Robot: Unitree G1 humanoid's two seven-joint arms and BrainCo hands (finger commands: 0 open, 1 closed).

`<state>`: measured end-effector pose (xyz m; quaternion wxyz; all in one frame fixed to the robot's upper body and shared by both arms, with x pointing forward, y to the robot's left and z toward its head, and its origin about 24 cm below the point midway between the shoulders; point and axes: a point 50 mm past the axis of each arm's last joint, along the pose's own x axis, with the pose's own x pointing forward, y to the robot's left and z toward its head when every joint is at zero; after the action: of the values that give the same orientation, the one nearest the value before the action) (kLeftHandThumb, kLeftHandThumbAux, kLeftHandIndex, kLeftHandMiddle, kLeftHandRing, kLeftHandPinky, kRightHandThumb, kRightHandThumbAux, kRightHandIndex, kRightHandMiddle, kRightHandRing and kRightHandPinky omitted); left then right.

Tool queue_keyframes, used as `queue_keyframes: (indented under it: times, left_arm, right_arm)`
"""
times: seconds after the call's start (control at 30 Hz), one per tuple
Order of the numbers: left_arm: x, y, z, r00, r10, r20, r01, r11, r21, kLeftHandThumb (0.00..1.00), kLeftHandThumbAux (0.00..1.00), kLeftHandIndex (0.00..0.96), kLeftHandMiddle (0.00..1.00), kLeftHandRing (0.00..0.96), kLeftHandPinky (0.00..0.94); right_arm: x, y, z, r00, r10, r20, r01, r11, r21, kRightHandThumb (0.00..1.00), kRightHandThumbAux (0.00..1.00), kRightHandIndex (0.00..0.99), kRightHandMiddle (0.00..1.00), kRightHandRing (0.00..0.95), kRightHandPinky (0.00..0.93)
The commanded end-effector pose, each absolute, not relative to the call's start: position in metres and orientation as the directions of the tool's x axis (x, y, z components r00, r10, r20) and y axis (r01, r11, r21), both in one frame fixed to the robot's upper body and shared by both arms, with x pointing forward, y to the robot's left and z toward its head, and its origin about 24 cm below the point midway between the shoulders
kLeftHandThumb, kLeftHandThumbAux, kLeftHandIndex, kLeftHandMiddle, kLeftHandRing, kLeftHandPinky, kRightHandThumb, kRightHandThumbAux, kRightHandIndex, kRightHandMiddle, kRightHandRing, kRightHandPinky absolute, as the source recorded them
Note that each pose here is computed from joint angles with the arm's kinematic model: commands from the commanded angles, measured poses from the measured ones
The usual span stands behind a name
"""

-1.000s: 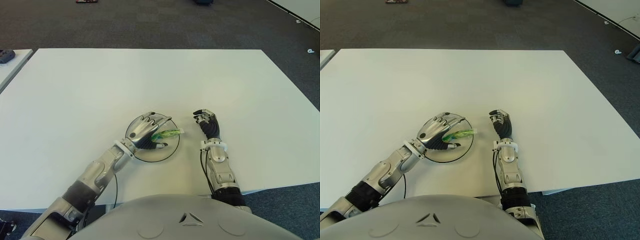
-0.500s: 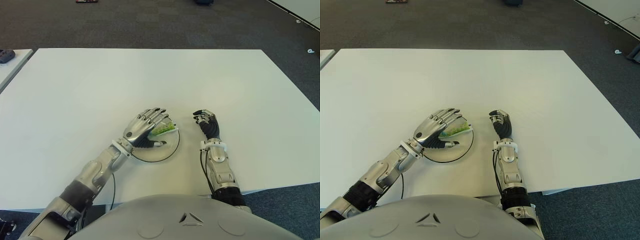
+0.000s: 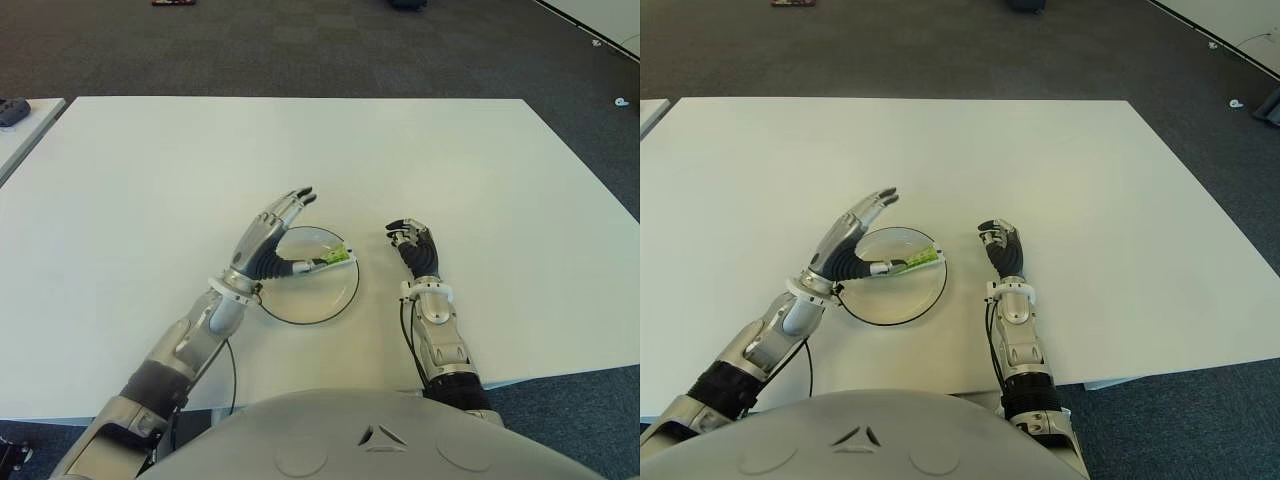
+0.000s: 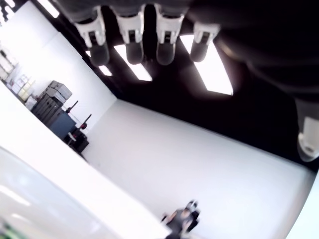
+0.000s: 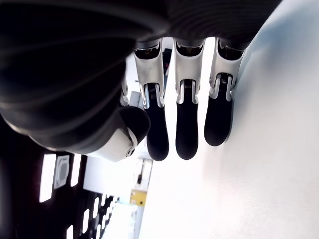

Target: Put the toothpaste on the table into the plate.

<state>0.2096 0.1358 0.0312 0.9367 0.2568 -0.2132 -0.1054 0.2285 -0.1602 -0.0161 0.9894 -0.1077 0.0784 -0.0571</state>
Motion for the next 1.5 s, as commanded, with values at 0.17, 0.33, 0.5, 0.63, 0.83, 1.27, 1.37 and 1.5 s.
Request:
queue_keyframes:
  times: [0.17,0.33,0.5,0.63,0.83,1.27,1.37,1.5]
  left_arm:
    - [0.218,0.17,0.038,0.911,-0.025,0.411,-0.075,0.972,0.223,0.0,0.45,0.046,0.092,0.046,0.011]
    - [0.217,0.177,0.04,0.91,0.043,0.412,-0.123,0.978,0.17,0.0,0.44,0.057,0.111,0.057,0.002]
    - [0.211,0.192,0.036,0.917,0.121,0.379,-0.184,0.974,0.135,0.0,0.433,0.055,0.124,0.061,0.0]
    - [0.212,0.197,0.032,0.917,0.18,0.356,-0.238,0.963,0.127,0.0,0.464,0.061,0.132,0.075,0.038]
    - [0.216,0.206,0.022,0.906,0.306,0.294,-0.35,0.93,0.111,0.011,0.614,0.189,0.221,0.194,0.222]
    - [0.229,0.214,0.004,0.901,0.393,0.183,-0.423,0.89,0.171,0.015,0.877,0.45,0.454,0.442,0.433]
    - [0.232,0.212,0.0,0.905,0.394,0.159,-0.419,0.89,0.18,0.003,0.93,0.493,0.484,0.468,0.438]
    - [0.237,0.211,-0.004,0.916,0.387,0.109,-0.401,0.894,0.201,0.336,0.839,0.468,0.499,0.483,0.456]
  right_arm:
    - [0.233,-0.161,-0.016,0.982,-0.126,-0.141,0.094,0.972,-0.214,0.711,0.731,0.42,0.42,0.41,0.428]
    - [0.234,-0.161,-0.016,0.982,-0.127,-0.142,0.095,0.972,-0.213,0.711,0.731,0.42,0.424,0.412,0.428]
    - [0.235,-0.162,-0.016,0.981,-0.13,-0.143,0.097,0.972,-0.213,0.711,0.731,0.42,0.425,0.413,0.429]
    - [0.236,-0.162,-0.016,0.982,-0.129,-0.14,0.097,0.972,-0.216,0.711,0.731,0.42,0.424,0.414,0.43]
    - [0.238,-0.163,-0.015,0.982,-0.128,-0.135,0.096,0.97,-0.223,0.71,0.731,0.419,0.419,0.412,0.427]
    - [0.245,-0.167,-0.013,0.983,-0.132,-0.131,0.099,0.968,-0.232,0.709,0.73,0.42,0.42,0.409,0.426]
    - [0.248,-0.168,-0.012,0.982,-0.135,-0.13,0.102,0.967,-0.233,0.709,0.73,0.42,0.421,0.409,0.426]
    - [0.251,-0.17,-0.012,0.982,-0.139,-0.126,0.107,0.967,-0.231,0.709,0.731,0.419,0.42,0.407,0.424]
